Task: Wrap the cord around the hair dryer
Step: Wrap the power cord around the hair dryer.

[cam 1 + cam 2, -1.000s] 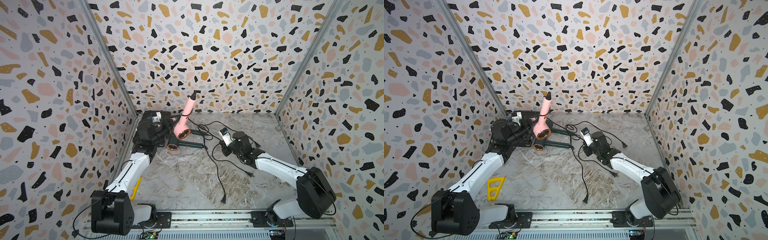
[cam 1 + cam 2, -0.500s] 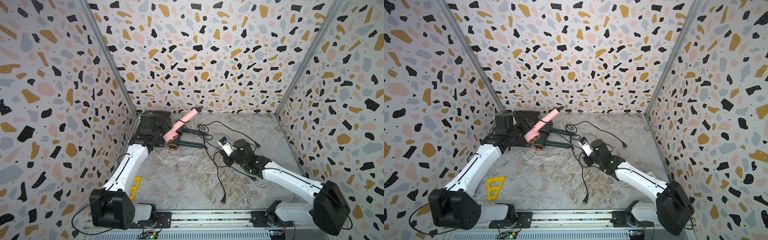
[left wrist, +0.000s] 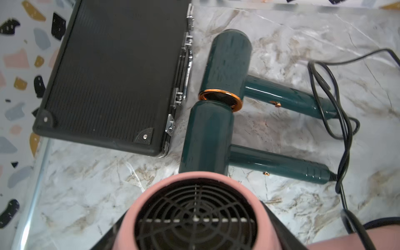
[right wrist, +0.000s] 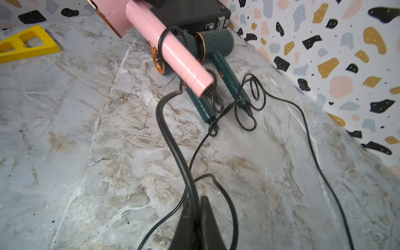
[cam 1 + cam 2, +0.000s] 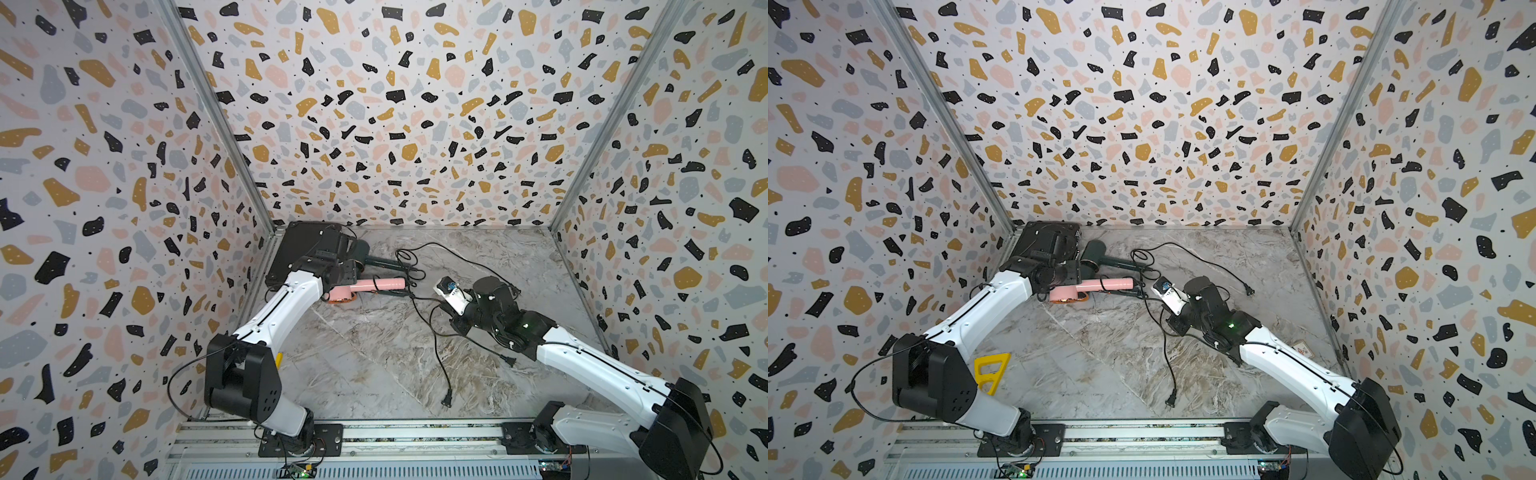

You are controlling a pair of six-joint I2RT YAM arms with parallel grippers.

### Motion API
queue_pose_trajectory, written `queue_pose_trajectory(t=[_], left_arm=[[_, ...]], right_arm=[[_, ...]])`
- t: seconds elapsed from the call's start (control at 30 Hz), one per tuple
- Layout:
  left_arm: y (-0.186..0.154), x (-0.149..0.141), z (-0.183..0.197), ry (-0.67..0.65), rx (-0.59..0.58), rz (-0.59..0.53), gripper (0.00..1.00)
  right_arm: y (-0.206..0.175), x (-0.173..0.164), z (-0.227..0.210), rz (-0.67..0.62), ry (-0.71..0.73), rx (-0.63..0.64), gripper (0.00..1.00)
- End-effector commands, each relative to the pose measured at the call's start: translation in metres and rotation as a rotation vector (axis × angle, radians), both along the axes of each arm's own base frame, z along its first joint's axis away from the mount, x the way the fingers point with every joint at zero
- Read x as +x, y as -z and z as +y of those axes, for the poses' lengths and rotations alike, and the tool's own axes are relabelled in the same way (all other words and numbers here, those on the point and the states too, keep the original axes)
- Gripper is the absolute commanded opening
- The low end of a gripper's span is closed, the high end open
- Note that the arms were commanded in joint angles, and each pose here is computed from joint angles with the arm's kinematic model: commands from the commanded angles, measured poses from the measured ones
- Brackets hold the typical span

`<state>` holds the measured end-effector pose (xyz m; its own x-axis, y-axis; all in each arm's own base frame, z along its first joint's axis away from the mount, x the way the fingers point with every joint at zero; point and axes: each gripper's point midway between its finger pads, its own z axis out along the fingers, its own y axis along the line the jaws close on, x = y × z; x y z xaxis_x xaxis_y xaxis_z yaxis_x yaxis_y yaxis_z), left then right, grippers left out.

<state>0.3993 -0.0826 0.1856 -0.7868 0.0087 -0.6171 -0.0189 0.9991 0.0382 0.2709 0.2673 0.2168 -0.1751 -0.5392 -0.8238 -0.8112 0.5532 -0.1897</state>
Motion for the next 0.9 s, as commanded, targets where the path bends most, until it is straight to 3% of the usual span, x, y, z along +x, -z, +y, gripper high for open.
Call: queue_pose_trajectory(t=[0.0,0.13,0.37,0.57,0.73,0.87], left_arm=[[-0.015,-0.006,-0.032,0.226,0.058,0.001,0.00],[-0.011,-0.029,-0.075,0.454,-0.065,0.033,0.00],[-0.022,-0.072,-0.126,0.716,-0.345,0.076,0.00],[-0.051,-0.056,-0.128,0.652,-0.580,0.033,0.00],[-0.074,-0.035,-0.115,0.552,-0.619,0.003,0.00],[-0.068,-0.027,-0.105,0.506,-0.540,0.008,0.00]], right_arm=[[-0.034,0.014,0.006,-0.102,-0.024,-0.029,0.00],[-0.046,0.039,0.009,-0.135,-0.026,-0.042,0.00],[-0.023,0.079,0.008,0.016,-0.032,0.070,0.00],[0.015,0.073,0.012,0.143,-0.048,0.190,0.00],[0.052,0.051,0.012,0.272,-0.047,0.262,0.00],[0.069,0.038,0.002,0.292,-0.012,0.281,0.00]])
